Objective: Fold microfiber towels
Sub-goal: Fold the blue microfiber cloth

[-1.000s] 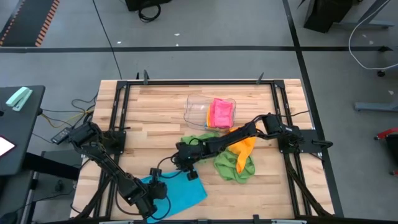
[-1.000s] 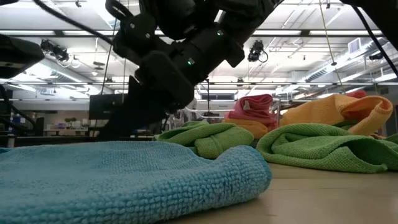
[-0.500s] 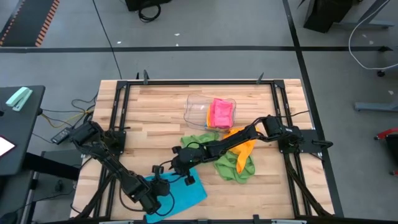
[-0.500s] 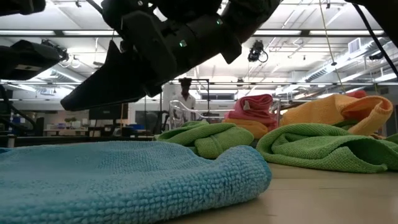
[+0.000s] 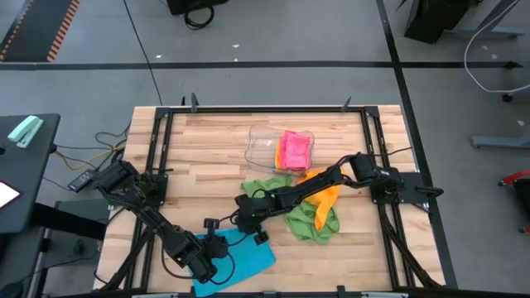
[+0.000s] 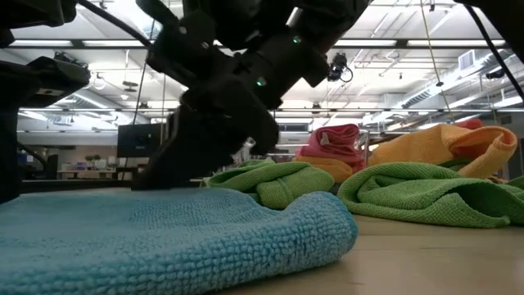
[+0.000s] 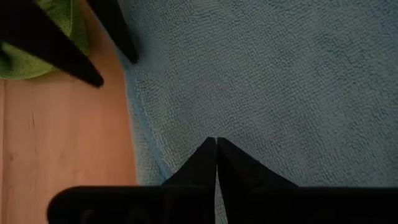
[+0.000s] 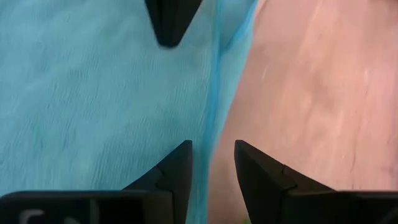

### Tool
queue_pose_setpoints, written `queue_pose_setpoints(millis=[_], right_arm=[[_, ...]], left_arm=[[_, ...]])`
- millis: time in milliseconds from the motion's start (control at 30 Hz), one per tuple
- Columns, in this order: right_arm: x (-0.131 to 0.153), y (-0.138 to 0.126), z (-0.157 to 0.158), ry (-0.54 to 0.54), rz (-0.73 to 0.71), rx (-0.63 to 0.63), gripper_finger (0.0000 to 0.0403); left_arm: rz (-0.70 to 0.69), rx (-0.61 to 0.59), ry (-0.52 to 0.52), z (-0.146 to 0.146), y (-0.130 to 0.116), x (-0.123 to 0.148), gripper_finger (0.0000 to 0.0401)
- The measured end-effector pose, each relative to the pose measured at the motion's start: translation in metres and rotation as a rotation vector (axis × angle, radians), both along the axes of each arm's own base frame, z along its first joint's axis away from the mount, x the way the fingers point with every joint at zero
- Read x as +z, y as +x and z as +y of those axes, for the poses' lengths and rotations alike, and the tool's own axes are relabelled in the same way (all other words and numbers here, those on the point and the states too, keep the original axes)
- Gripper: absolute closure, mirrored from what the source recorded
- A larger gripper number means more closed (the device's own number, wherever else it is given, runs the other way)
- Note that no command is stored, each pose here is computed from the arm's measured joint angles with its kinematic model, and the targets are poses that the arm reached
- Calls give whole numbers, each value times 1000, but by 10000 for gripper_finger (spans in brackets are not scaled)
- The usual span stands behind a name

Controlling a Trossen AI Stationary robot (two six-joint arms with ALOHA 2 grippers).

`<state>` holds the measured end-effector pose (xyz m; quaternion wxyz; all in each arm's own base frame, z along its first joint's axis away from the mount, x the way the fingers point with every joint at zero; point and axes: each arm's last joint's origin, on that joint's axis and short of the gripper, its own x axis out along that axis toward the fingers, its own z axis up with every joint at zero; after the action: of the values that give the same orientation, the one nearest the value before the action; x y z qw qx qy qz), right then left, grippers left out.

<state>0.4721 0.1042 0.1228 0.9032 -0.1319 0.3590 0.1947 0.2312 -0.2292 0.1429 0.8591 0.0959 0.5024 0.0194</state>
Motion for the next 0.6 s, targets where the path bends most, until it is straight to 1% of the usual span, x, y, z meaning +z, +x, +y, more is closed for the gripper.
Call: queue_pose_setpoints(millis=[167, 233, 367, 500, 533, 600], right_arm=[[9, -7, -8, -21, 70, -21, 274], [9, -7, -10, -37, 74, -28, 274], [11, -8, -10, -93, 61, -82, 274], [22, -11, -14, -99, 75, -87, 274], [22, -14, -15, -105, 108, -84, 274], [21, -15, -16, -105, 124, -77, 274]], left_arm=[[-1, 0, -1, 0, 0, 0, 378], [-1, -1, -1, 0, 0, 0, 385], [-4, -1, -4, 0, 0, 0, 393], [-24, -3, -25, -2, 2, 2, 385], [-38, -11, -35, -3, 3, 4, 381], [-68, -45, -50, -5, 5, 8, 377]])
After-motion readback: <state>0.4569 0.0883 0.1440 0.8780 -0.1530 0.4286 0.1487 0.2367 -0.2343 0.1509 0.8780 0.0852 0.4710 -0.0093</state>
